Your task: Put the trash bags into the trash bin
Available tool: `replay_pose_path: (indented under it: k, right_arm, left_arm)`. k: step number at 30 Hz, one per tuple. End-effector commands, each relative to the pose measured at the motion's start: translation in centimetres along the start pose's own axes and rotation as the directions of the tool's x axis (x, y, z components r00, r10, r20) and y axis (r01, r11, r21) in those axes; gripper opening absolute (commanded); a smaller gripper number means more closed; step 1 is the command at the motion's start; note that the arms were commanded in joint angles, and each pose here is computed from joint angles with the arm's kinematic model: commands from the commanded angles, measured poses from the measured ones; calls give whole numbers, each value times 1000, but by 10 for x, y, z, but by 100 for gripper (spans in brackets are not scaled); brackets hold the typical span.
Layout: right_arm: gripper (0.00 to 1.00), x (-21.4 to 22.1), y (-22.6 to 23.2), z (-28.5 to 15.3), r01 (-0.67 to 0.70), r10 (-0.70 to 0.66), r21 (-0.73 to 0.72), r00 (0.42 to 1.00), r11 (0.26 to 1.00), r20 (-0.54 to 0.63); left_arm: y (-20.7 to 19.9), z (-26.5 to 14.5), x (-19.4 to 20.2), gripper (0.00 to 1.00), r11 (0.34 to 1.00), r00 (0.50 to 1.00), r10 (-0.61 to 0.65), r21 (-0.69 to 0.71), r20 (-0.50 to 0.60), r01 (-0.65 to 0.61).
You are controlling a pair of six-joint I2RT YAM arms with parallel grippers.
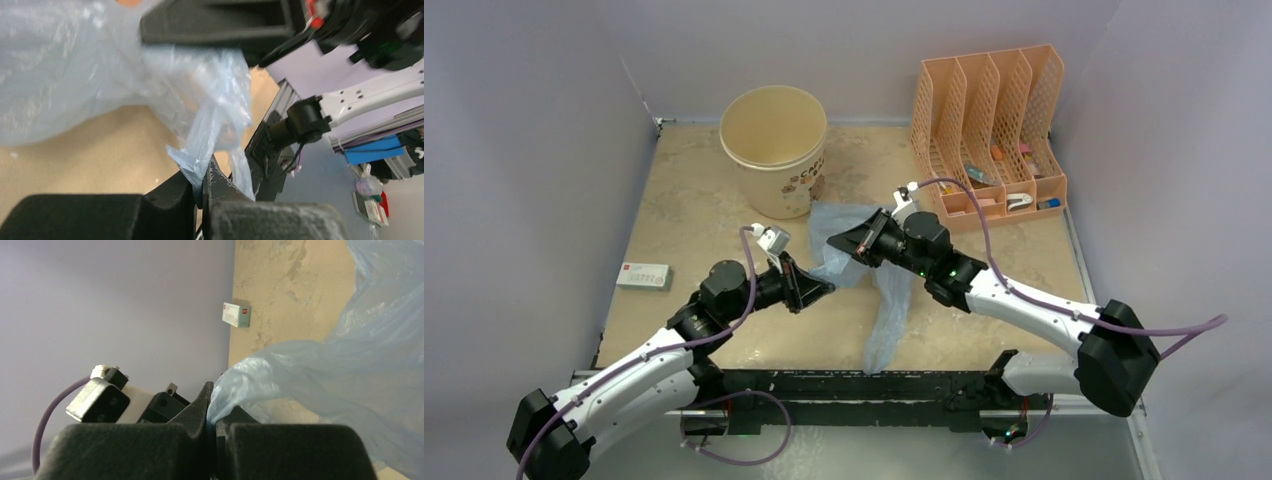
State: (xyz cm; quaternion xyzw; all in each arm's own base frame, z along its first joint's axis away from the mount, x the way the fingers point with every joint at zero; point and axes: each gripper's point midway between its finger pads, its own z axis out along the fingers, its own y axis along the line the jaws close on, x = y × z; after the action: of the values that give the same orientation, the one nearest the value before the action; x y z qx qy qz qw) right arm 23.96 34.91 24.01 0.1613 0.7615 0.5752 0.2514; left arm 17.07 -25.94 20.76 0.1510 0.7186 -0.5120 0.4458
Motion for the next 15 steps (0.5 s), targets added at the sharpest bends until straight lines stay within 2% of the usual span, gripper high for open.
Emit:
replay_pose_path:
  k: [1, 4, 7, 13, 15]
  right_arm:
    - [0, -39, 51, -14, 137, -131, -37, 981, 990, 143]
    - [0, -52, 58, -16, 210, -209, 19, 960, 978, 185]
    - [0, -55, 59, -18, 245, -247, 36, 950, 969, 190]
    - [0, -41, 48, -16, 299, -301, 40, 947, 954, 114]
    - [0, -40, 38, -17, 304, -311, 75, 945, 950, 101]
  left_arm:
    - [4, -11, 25, 0, 999, 987, 21, -34, -161, -26]
    - [1, -21, 53, 0, 1000, 954, 0, -2, -300, -1]
    - [-13, -26, 70, 0, 995, 916, -1, 89, -400, 40]
    - [-30, -19, 68, 1, 978, 897, 13, 191, -441, 80]
    - [-34, -16, 60, 17, 978, 904, 28, 200, -426, 65]
